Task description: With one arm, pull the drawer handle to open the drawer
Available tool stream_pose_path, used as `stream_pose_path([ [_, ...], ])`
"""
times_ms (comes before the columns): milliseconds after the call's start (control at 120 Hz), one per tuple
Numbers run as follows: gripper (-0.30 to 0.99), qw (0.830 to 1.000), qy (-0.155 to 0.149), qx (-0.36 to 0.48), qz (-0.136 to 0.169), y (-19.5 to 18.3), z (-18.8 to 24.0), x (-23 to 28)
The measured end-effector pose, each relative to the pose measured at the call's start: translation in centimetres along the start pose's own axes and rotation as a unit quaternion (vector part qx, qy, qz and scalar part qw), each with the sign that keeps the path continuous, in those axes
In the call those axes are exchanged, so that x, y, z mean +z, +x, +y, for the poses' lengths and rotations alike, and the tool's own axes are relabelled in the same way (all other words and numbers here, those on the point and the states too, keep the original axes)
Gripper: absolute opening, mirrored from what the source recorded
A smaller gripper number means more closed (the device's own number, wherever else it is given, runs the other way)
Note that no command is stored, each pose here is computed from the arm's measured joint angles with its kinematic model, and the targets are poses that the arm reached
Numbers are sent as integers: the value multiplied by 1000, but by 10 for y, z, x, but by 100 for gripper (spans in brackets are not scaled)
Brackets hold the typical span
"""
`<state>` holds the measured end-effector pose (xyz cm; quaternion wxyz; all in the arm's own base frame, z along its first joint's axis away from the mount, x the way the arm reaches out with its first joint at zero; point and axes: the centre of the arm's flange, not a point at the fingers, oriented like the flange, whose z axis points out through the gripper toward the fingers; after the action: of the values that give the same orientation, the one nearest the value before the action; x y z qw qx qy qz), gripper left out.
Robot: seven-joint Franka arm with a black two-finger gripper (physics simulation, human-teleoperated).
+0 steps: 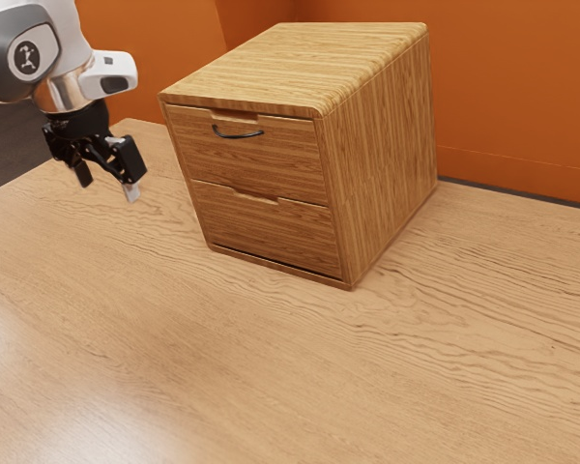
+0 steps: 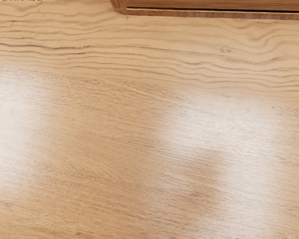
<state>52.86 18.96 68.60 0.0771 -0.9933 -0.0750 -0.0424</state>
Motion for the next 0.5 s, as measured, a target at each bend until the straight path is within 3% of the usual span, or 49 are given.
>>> stream_pose_path([
  [133,69,999,0,33,7,4,26,-8],
  [217,69,994,11,55,90,-21,45,-98],
  [275,69,990,12,80,118,-32,68,-128],
  [383,69,985,6,130,114,-24,117,-126],
  [500,69,982,2,157,102,-16,143,-115],
])
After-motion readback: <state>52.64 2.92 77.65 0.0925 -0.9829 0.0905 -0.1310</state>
